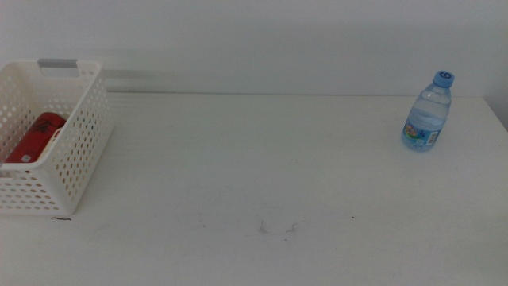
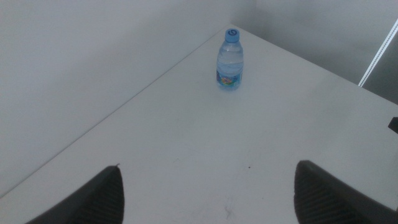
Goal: Use arms to grab the bottles and put them into the dustbin to the left of the table.
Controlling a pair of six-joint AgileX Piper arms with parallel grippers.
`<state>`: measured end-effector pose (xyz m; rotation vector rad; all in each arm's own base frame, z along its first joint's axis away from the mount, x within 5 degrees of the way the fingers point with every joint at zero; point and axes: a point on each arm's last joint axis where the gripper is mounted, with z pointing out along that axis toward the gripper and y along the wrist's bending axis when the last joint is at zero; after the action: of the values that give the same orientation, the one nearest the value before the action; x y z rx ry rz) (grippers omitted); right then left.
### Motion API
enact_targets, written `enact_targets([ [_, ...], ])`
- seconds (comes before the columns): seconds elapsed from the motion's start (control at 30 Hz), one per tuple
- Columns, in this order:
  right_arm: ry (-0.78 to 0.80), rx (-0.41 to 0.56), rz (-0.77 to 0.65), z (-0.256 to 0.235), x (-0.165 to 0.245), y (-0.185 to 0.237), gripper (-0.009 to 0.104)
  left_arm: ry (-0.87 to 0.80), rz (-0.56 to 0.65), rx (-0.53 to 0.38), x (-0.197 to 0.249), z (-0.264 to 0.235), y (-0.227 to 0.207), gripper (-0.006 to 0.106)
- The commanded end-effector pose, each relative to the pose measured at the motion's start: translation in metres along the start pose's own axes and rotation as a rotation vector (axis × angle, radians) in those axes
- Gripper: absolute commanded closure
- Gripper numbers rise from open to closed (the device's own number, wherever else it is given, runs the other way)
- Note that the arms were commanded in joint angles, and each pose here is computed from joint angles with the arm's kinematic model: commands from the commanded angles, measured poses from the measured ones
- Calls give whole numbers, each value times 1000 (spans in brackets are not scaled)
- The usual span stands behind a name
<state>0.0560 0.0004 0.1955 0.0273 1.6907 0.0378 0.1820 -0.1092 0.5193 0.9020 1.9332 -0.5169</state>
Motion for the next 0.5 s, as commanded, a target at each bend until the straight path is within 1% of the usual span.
enact_targets([
  [0.0, 8, 3, -1, 0, 2, 0, 9, -8, 0, 4, 0, -1, -1, 7],
  [0.07, 16, 4, -1, 0, 0, 0, 9, -7, 1, 2, 0, -1, -1, 7],
  [0.23, 73, 8, -14, 11, -39, 1, 9, -1, 6, -11, 0, -1, 0, 7],
  [0.37, 170, 15, -42, 38, -66, 2, 9, -1, 6, -11, 0, -1, 0, 7],
  [0.47, 229, 13, -44, 64, -74, 2, 9, -1, 6, -11, 0, -1, 0, 7],
])
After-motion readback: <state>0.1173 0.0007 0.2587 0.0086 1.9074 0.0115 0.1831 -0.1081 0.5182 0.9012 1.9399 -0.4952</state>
